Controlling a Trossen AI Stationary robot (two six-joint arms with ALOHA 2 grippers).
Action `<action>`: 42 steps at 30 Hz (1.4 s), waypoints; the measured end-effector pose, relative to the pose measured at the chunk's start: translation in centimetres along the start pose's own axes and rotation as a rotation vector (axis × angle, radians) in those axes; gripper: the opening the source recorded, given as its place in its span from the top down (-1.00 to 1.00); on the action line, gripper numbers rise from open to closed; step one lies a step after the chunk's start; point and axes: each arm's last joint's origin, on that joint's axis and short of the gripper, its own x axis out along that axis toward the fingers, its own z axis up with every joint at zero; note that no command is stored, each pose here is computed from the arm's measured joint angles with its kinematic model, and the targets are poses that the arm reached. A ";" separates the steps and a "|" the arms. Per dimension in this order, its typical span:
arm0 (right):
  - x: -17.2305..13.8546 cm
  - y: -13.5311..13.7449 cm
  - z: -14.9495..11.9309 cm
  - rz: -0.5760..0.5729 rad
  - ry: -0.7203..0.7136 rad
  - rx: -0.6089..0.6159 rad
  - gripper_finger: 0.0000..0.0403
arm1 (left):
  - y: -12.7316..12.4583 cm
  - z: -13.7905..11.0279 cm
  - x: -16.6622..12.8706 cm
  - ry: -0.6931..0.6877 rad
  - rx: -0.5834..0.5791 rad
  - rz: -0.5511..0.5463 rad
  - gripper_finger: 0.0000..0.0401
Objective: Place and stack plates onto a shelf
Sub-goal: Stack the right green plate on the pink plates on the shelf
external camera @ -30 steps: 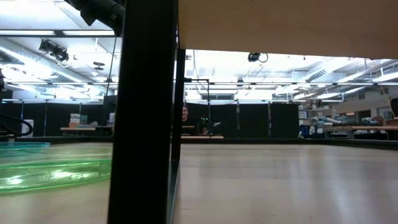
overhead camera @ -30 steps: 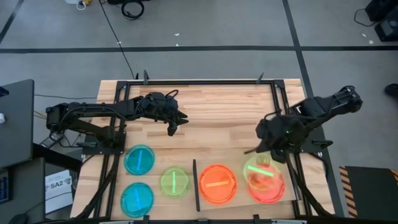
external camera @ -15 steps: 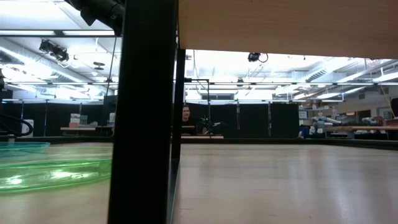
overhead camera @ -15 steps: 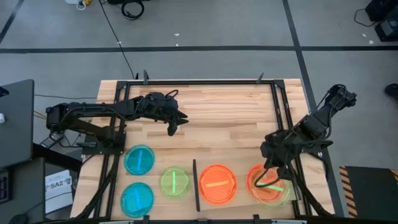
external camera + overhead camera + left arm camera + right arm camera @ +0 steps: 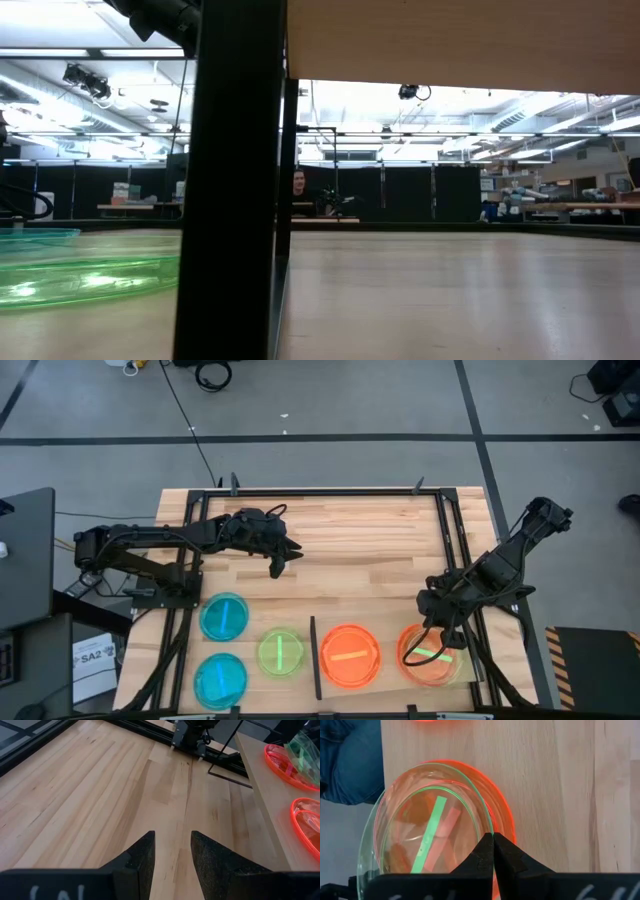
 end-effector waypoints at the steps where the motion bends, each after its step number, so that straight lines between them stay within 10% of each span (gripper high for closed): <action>1: 0.0 0.0 0.0 0.000 0.000 0.000 0.95 | 0.0 0.0 0.0 0.000 0.000 0.000 0.34; 42: 0.0 -0.1 0.1 -0.047 -0.047 0.073 0.64 | 0.0 0.0 0.0 0.000 -0.003 0.000 0.34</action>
